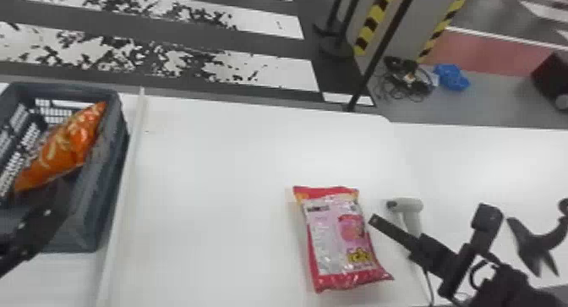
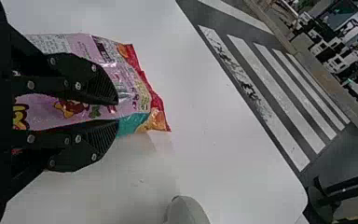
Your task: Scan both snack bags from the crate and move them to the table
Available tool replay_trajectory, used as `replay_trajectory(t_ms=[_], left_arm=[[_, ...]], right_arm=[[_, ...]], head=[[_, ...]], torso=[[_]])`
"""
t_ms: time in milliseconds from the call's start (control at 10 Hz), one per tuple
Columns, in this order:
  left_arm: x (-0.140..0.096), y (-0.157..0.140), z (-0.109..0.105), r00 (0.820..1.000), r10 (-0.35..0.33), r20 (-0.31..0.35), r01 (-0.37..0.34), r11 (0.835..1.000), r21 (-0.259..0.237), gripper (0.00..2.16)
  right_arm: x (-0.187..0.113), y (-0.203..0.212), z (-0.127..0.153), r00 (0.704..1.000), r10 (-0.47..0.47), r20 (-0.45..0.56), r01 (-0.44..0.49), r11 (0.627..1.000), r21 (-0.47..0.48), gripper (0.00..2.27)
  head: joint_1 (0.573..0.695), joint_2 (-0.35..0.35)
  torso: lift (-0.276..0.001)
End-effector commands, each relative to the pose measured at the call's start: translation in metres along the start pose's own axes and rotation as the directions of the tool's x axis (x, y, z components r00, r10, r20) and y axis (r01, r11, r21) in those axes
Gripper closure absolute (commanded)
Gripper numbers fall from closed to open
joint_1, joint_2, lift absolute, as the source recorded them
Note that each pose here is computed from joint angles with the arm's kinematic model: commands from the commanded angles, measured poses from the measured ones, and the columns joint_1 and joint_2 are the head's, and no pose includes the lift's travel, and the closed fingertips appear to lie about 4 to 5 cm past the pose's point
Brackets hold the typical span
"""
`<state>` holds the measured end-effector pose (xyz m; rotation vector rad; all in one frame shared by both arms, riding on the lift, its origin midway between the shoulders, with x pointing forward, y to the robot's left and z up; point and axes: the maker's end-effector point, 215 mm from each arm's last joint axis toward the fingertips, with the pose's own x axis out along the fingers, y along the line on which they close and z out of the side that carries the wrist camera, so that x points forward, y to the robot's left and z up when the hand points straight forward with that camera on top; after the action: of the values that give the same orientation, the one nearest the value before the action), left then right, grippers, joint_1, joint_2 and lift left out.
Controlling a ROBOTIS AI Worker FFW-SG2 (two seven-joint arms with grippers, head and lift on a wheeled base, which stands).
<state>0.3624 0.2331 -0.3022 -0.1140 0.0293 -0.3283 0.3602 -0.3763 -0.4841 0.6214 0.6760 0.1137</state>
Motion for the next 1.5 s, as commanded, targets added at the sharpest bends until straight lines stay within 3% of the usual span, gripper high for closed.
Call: replay_trajectory(t_ms=[0,300,400,600,800,1100,1200,1300,1400], left_arm=[[0.0,0.0,-0.002,1.0,0.001,-0.003,-0.001,1.0,-0.001,0.08],[-0.001,0.003,-0.01,1.0,0.008,-0.015,-0.008,1.0,-0.002,0.08],[-0.001,0.003,-0.01,1.0,0.007,-0.013,-0.007,1.0,-0.001,0.08],[-0.001,0.003,-0.01,1.0,0.008,-0.01,-0.008,1.0,0.0,0.08],[0.001,0.0,-0.011,1.0,0.0,-0.006,0.0,1.0,-0.004,0.08],[0.001,-0.002,-0.011,1.0,-0.008,-0.005,0.008,1.0,-0.005,0.08],[0.001,-0.003,-0.009,1.0,-0.01,0.001,0.01,1.0,-0.002,0.08],[0.001,-0.002,-0.007,1.0,-0.01,0.009,0.01,1.0,0.003,0.08],[0.001,-0.002,-0.007,1.0,-0.011,0.008,0.011,1.0,0.004,0.08]], right_arm=[[0.016,0.02,-0.01,0.999,0.029,-0.023,-0.029,1.0,-0.009,2.25],[0.018,0.074,-0.013,0.994,0.103,-0.022,-0.104,0.994,-0.016,2.25],[0.024,0.073,-0.023,0.995,0.089,-0.038,-0.09,0.996,-0.022,2.25],[0.038,0.045,-0.035,0.999,0.044,-0.022,-0.044,0.999,-0.013,2.25],[0.048,0.012,-0.04,1.0,-0.024,-0.002,0.024,1.0,0.007,2.25],[0.046,0.008,-0.038,1.0,-0.025,0.016,0.024,1.0,0.013,2.25],[0.034,0.02,-0.033,1.0,0.007,0.031,-0.008,1.0,0.022,2.07],[0.011,0.038,-0.021,0.997,0.05,0.062,-0.052,0.998,0.028,1.39],[-0.015,0.049,-0.011,0.994,0.082,0.077,-0.085,0.996,0.037,0.34]], head=[[0.695,-0.237],[0.695,-0.159],[0.695,-0.131],[0.695,-0.104],[0.695,-0.12],[0.695,-0.168],[0.695,-0.168],[0.695,-0.166],[0.695,-0.162]], torso=[[-0.087],[-0.087],[-0.087],[-0.087],[-0.087],[-0.087],[-0.087],[-0.087],[-0.087]])
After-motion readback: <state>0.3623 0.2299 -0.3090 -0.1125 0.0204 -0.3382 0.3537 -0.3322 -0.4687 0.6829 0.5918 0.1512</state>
